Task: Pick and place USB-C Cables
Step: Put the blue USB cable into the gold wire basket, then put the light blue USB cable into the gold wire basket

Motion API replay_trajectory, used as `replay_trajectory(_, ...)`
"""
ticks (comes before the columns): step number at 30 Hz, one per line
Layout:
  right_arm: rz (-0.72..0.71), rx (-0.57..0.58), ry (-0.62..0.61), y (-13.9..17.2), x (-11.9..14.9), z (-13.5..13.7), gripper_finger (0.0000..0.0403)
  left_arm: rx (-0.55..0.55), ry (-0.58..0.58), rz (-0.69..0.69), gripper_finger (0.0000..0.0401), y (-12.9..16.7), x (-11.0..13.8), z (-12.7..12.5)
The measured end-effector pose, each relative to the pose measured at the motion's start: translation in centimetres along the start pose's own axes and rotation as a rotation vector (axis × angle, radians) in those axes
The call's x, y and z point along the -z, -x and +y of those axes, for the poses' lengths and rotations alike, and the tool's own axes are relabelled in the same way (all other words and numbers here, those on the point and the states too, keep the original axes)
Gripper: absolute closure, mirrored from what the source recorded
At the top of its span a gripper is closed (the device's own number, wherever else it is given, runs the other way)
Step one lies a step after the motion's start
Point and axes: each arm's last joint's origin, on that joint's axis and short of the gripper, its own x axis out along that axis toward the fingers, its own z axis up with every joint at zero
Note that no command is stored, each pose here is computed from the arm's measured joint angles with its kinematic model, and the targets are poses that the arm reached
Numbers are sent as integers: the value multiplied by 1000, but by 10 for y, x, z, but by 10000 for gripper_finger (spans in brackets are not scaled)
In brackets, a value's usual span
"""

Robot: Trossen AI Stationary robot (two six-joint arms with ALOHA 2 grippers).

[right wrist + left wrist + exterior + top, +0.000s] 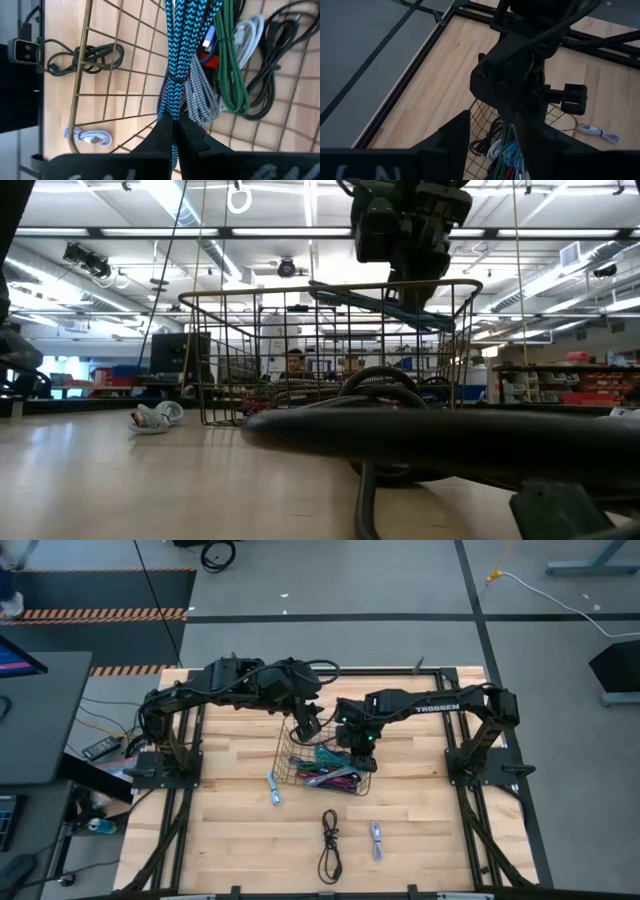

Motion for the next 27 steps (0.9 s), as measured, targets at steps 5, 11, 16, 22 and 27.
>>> replay_trajectory(5,-22,14,63,0,-2,-1,395,2,-1,2,236,0,0,0)
replay_trajectory(11,-34,25,125,0,-4,-1,395,2,-1,3,236,0,0,0)
replay_trajectory(16,-32,21,137,0,-4,-1,392,3,-1,3,236,1,0,0)
replay_trajectory(22,-28,30,132,-1,-4,1,322,3,17,3,236,1,0,0)
replay_trajectory(27,-37,40,136,-1,-4,1,287,3,19,3,236,1,0,0)
